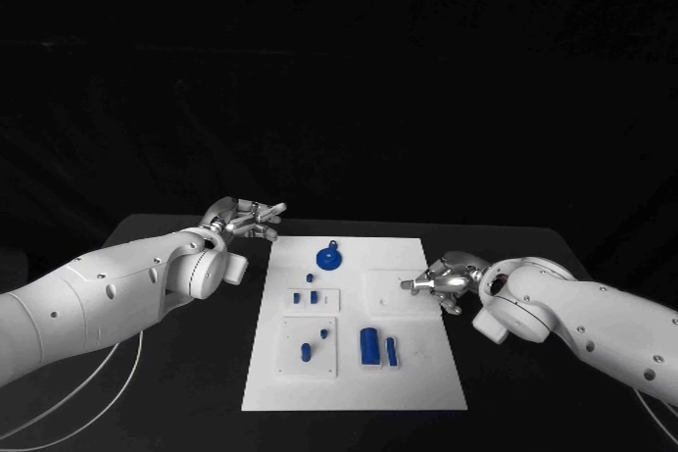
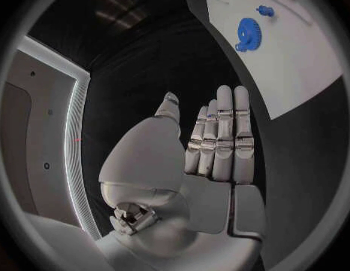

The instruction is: Assemble the parts on the task board

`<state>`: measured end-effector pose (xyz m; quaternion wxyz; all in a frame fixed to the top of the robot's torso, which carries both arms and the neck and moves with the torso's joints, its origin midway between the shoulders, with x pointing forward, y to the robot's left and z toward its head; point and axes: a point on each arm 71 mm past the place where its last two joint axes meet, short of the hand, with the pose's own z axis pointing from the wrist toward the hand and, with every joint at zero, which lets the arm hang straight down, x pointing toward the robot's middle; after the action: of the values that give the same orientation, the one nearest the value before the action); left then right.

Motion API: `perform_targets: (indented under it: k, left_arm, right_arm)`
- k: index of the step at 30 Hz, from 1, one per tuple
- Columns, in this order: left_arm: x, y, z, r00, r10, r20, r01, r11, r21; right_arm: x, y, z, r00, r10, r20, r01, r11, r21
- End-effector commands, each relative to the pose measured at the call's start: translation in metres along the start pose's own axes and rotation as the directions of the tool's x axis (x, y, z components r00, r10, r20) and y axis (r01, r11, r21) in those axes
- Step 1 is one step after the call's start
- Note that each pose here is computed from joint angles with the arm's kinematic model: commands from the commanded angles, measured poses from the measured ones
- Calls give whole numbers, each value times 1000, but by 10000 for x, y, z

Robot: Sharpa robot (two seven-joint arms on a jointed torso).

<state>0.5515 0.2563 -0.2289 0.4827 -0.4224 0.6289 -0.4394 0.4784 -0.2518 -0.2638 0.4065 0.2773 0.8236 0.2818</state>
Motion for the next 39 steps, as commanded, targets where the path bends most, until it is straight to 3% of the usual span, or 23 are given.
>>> perform_targets:
  k: [1, 5, 10, 15, 19, 20, 24, 32, 39]
  left_arm:
    - [-62, 13, 22, 997, -59, 55, 59, 998, 4]
    - [-146, 19, 60, 992, -80, 96, 80, 997, 10]
    - [-191, -22, 122, 988, -106, 115, 103, 994, 33]
    - [-179, -92, 179, 986, -123, 111, 117, 991, 59]
    - [-160, -115, 202, 985, -134, 107, 128, 990, 67]
    - [-168, -83, 195, 989, -95, 114, 92, 995, 35]
    - [-140, -75, 177, 988, -100, 114, 96, 995, 38]
    - [88, -27, 7, 984, -140, 114, 134, 989, 63]
    - [440, -21, -340, 972, -204, 118, 192, 976, 104]
  right_arm:
    - [-242, 154, 117, 978, 186, 95, -162, 962, -218]
    - [-481, 215, 298, 938, 308, 161, -247, 917, -314]
    - [-659, 183, 457, 869, 451, 203, -358, 857, -371]
    - [-734, 145, 543, 804, 566, 183, -457, 785, -419]
    - [-753, 148, 564, 781, 604, 157, -489, 748, -449]
    - [-727, 100, 579, 831, 516, 208, -426, 830, -359]
    - [-712, 127, 568, 828, 521, 208, -427, 825, -369]
    - [-563, 321, 463, 800, 563, 205, -439, 784, -439]
    - [-233, 543, 226, 750, 630, 201, -470, 721, -509]
